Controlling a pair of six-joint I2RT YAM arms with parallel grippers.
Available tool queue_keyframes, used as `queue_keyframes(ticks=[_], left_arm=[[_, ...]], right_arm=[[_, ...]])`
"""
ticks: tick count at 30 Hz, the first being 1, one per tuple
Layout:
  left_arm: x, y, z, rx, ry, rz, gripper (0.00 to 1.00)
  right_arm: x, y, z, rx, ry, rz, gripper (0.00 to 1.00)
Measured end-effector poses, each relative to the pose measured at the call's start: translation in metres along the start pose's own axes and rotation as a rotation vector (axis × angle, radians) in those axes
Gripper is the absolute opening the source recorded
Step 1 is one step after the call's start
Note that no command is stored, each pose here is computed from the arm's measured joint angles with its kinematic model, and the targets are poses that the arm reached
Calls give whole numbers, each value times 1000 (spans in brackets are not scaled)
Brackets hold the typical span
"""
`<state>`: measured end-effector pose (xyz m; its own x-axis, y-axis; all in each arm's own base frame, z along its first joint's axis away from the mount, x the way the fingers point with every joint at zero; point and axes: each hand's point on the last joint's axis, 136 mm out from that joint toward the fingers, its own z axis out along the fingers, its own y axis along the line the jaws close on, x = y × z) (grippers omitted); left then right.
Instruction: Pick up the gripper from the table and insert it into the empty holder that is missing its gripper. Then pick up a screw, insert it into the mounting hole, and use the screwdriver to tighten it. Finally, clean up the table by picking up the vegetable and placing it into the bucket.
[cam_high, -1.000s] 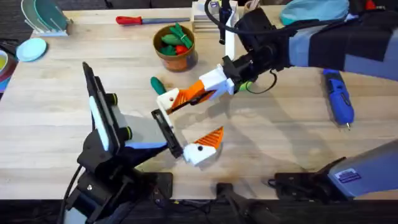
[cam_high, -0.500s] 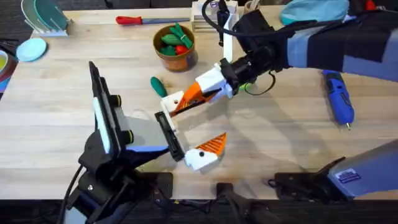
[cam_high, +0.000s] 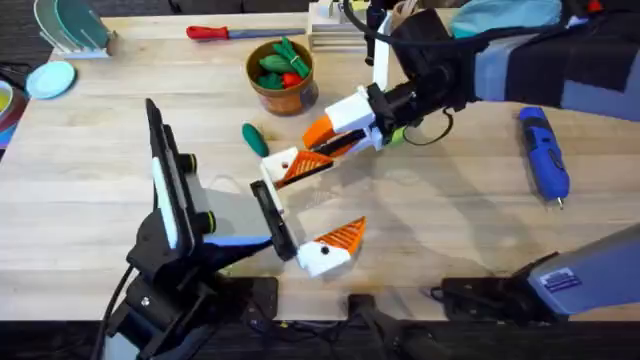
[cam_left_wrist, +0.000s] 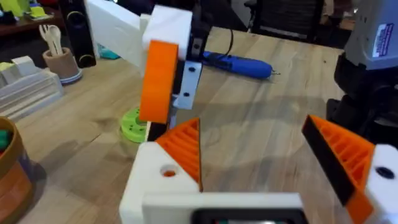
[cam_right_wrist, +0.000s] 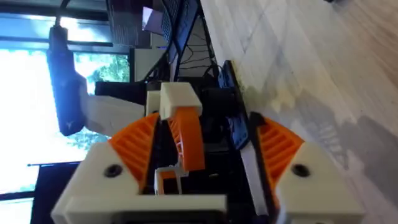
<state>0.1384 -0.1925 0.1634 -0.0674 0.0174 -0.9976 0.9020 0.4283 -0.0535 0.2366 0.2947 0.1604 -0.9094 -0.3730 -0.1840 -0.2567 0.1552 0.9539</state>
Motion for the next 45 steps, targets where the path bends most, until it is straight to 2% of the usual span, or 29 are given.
queue_keyframes(ticks=[2,4,7,11,20,28,30,31,34,36,45], left_arm=[[0,0,0,0,0,0,993],[0,0,0,0,0,0,993],[0,0,0,0,0,0,993],[0,0,0,0,0,0,993],[0,0,0,0,0,0,993],[0,0,0,0,0,0,993],[0,0,0,0,0,0,992],[0,0,0,0,0,0,993],[0,0,0,0,0,0,993],[0,0,0,0,0,0,993],[0,0,0,0,0,0,993]], right_arm=[[-1,-1,-1,2,-3,-12,883],[-3,-5,-5,24,-18,-18,935],[-8,-26,-16,131,-56,8,945],[-3,-61,-35,369,-66,53,949],[-15,-83,-105,966,-115,-85,955],[-18,-104,-112,1221,-48,-182,956],[-19,-108,-110,1255,-33,-203,912],[-20,-110,-108,1269,-25,-211,852],[-18,-117,-104,1294,8,-223,588],[-19,-121,-103,1304,15,-225,471],[-26,-126,-114,1374,-7,-238,436]])
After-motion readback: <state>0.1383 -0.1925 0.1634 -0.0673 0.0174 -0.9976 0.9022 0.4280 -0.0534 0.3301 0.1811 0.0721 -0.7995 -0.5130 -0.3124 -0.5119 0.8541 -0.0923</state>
